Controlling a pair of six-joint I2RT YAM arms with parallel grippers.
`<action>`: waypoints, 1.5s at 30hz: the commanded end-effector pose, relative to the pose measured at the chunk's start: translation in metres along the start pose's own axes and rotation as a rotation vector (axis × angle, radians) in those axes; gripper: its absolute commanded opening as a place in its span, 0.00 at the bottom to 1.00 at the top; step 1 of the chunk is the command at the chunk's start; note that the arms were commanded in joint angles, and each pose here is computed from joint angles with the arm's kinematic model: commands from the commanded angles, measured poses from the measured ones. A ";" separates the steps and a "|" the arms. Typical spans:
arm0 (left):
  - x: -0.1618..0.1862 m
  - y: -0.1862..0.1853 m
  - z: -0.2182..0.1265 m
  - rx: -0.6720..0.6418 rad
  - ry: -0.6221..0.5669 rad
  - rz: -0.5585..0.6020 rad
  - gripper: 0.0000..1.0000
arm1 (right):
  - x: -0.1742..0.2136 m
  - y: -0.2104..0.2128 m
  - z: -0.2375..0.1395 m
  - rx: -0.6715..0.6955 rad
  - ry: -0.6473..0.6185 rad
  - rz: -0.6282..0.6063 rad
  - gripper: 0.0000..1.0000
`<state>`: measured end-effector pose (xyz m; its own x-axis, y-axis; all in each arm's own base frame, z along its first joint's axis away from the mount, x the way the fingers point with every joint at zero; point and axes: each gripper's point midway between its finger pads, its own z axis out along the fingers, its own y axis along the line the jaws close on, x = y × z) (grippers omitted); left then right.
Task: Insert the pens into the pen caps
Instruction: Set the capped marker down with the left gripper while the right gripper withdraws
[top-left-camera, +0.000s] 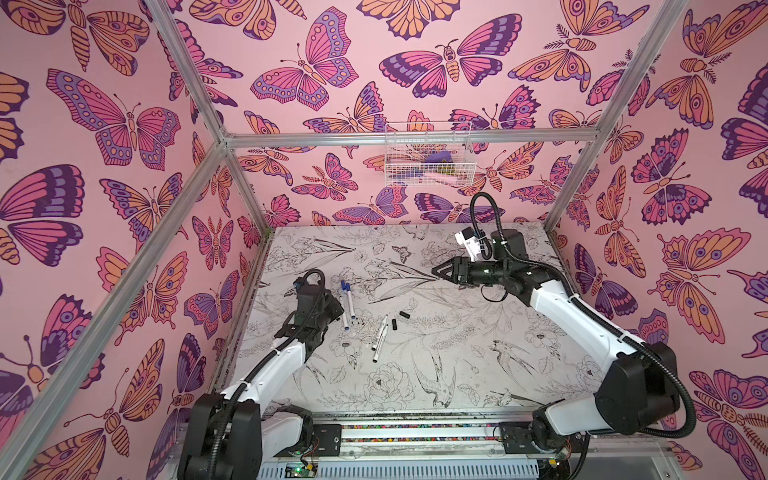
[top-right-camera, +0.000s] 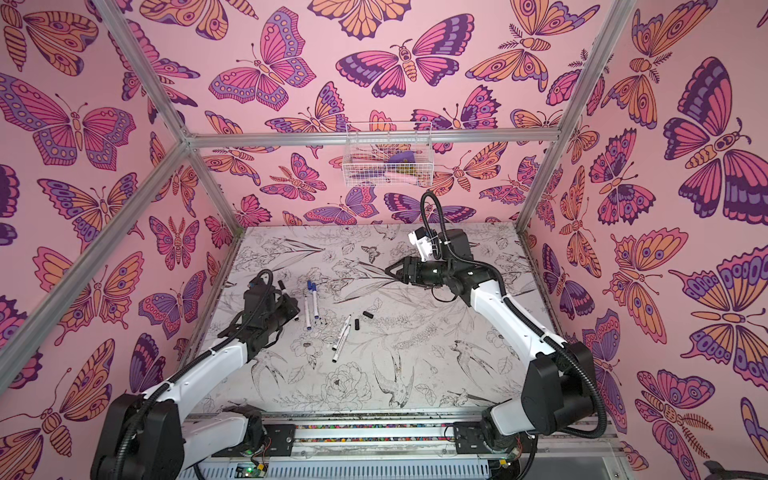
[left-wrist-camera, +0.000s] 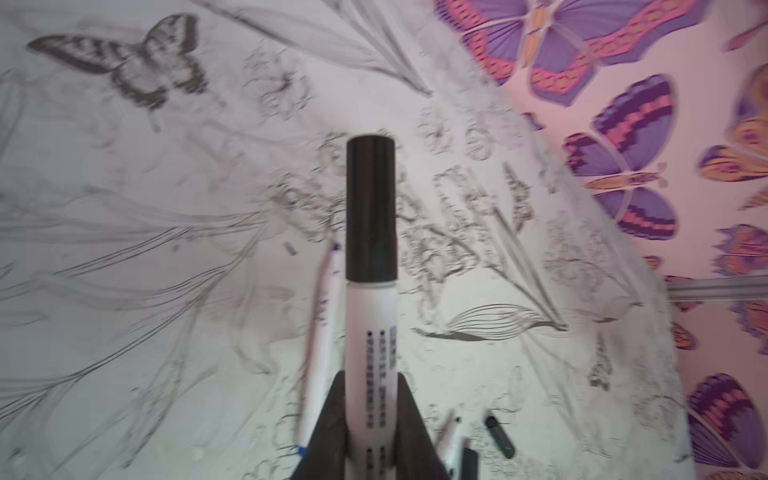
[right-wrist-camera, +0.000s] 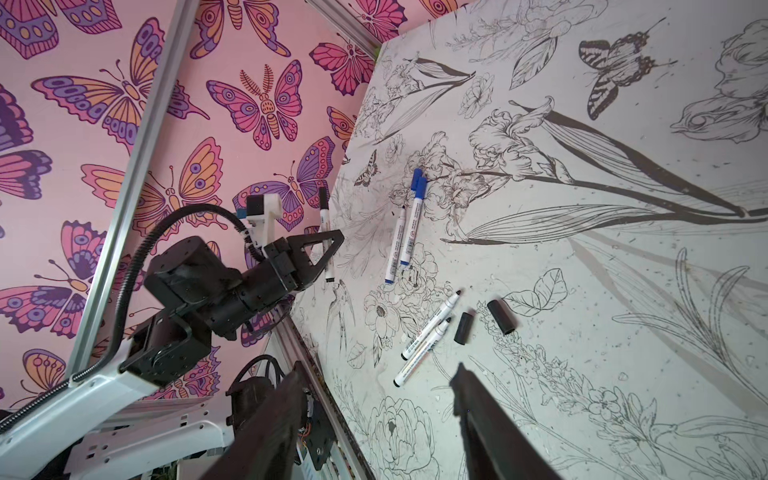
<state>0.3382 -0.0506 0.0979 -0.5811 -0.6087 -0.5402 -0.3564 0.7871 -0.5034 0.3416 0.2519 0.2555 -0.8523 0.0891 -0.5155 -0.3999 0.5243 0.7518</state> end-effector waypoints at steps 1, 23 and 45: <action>0.042 0.034 0.013 -0.118 0.197 0.035 0.00 | -0.001 -0.006 0.002 0.017 0.006 -0.007 0.60; 0.065 0.056 0.048 -0.210 0.369 0.066 0.20 | 0.011 -0.013 0.002 0.068 0.040 -0.029 0.58; 0.022 0.031 0.016 -0.213 0.275 0.082 0.36 | 0.015 -0.014 0.002 0.074 0.044 -0.044 0.57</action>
<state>0.3251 -0.0453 0.0426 -0.7872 -0.5197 -0.3318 -0.4309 0.8486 -0.3069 0.3408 0.2451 0.2323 -0.8599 0.0498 -0.5080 -0.3828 0.5954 0.7064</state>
